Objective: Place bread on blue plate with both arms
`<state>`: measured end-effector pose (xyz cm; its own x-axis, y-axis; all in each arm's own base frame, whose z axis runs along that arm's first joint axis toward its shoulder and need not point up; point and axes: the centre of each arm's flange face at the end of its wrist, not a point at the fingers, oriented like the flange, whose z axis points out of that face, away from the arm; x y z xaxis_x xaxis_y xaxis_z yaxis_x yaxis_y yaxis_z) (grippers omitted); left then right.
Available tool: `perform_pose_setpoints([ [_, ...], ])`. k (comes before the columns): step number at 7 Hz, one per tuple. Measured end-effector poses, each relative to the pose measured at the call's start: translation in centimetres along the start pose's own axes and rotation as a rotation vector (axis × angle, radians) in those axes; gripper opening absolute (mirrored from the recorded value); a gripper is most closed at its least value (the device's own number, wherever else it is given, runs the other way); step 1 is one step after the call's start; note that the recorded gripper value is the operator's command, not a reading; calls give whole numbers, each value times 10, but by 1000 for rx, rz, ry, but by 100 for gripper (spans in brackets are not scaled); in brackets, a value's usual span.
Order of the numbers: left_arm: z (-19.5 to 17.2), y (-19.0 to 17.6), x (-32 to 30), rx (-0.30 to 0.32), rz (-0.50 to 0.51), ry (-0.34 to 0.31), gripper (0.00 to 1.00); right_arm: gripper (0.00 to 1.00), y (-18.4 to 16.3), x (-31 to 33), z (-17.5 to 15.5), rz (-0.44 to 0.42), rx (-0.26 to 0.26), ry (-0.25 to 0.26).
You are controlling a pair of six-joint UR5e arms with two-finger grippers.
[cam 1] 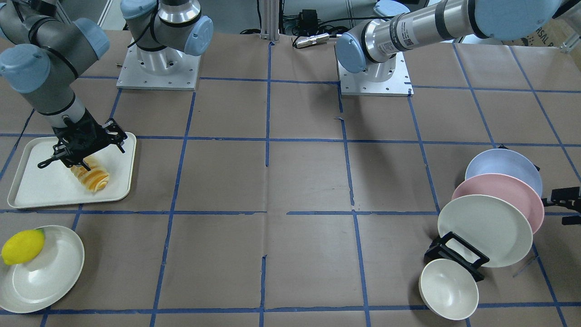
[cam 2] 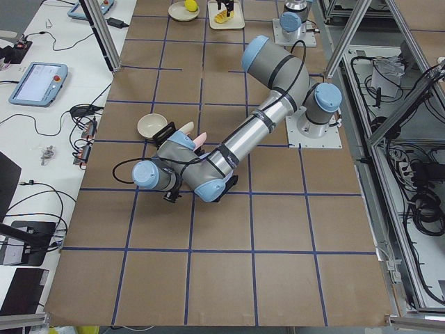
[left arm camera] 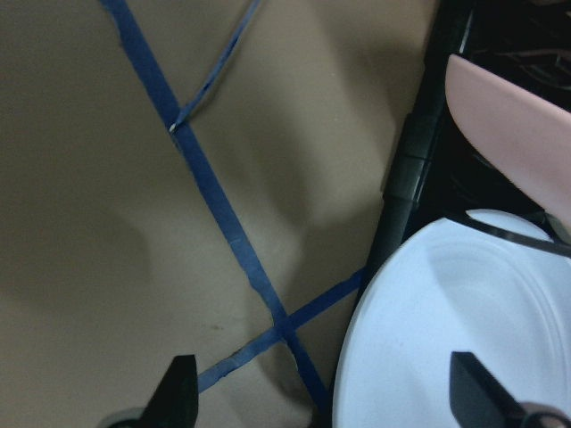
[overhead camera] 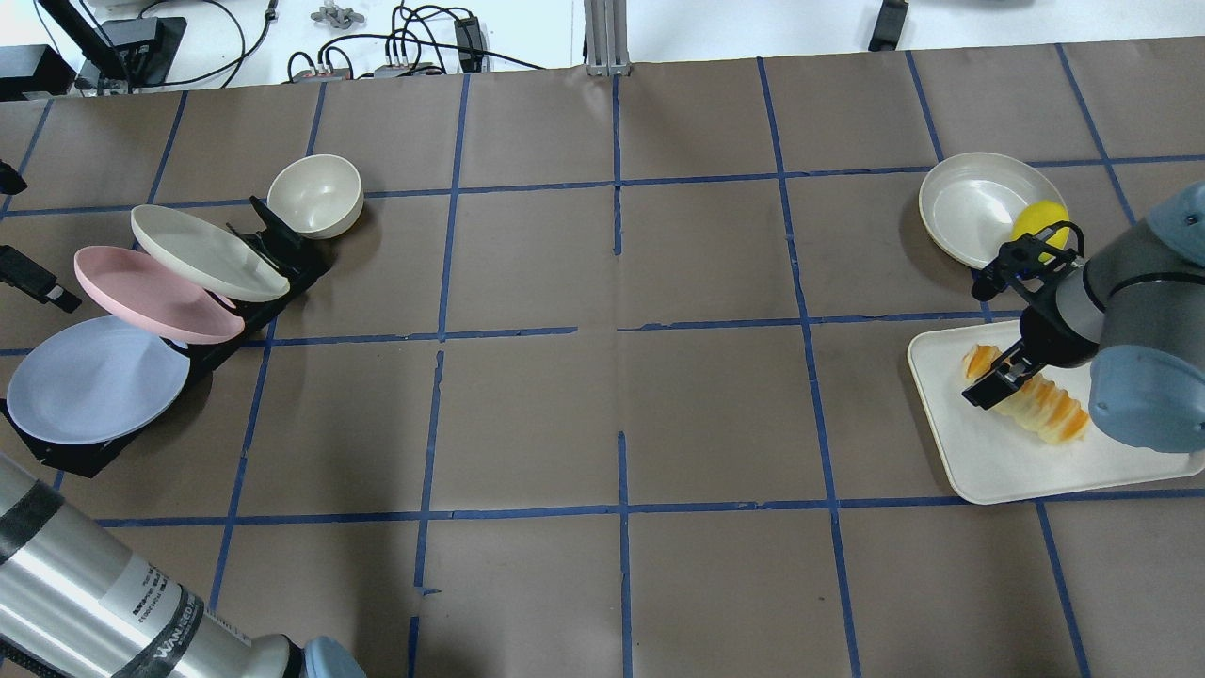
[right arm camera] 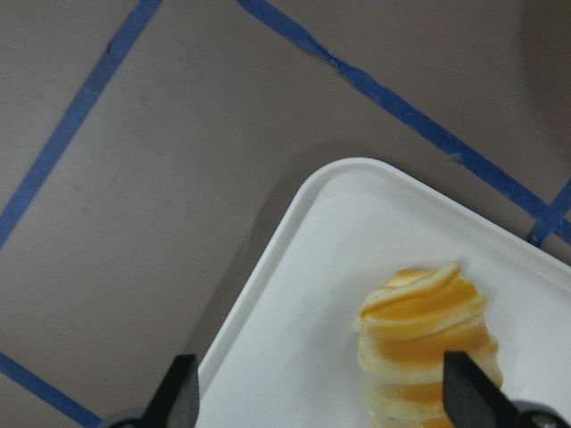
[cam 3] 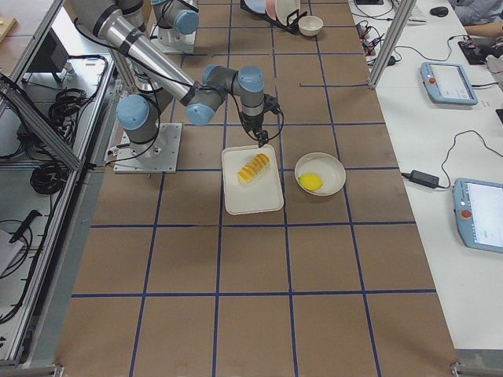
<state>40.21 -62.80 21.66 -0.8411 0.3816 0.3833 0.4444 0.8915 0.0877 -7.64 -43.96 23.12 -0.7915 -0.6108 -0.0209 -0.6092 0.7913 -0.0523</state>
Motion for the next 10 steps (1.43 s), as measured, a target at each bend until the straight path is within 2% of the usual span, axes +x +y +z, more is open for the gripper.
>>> perform_pose_setpoints([
  [3,19,5,-7,-34,-4,26,97,96,16,30,10,13,64,-54],
  [4,22,8,-8,-39,-9,33,74,96,20,37,22,-2,60,-72],
  [5,24,11,-10,-40,-17,38,39,96,23,40,31,-11,49,-85],
  [6,23,14,-11,-41,-23,38,16,96,25,41,35,-15,35,-88],
  [7,21,15,-11,-42,-30,34,6,96,26,41,37,-18,24,-87],
  [8,16,15,-10,-41,-42,27,3,96,27,41,37,-19,15,-85],
  [9,11,14,-8,-39,-49,19,3,88,28,42,38,-20,7,-85],
  [10,2,14,-5,-35,-51,8,3,42,29,42,40,-20,-2,-86],
])
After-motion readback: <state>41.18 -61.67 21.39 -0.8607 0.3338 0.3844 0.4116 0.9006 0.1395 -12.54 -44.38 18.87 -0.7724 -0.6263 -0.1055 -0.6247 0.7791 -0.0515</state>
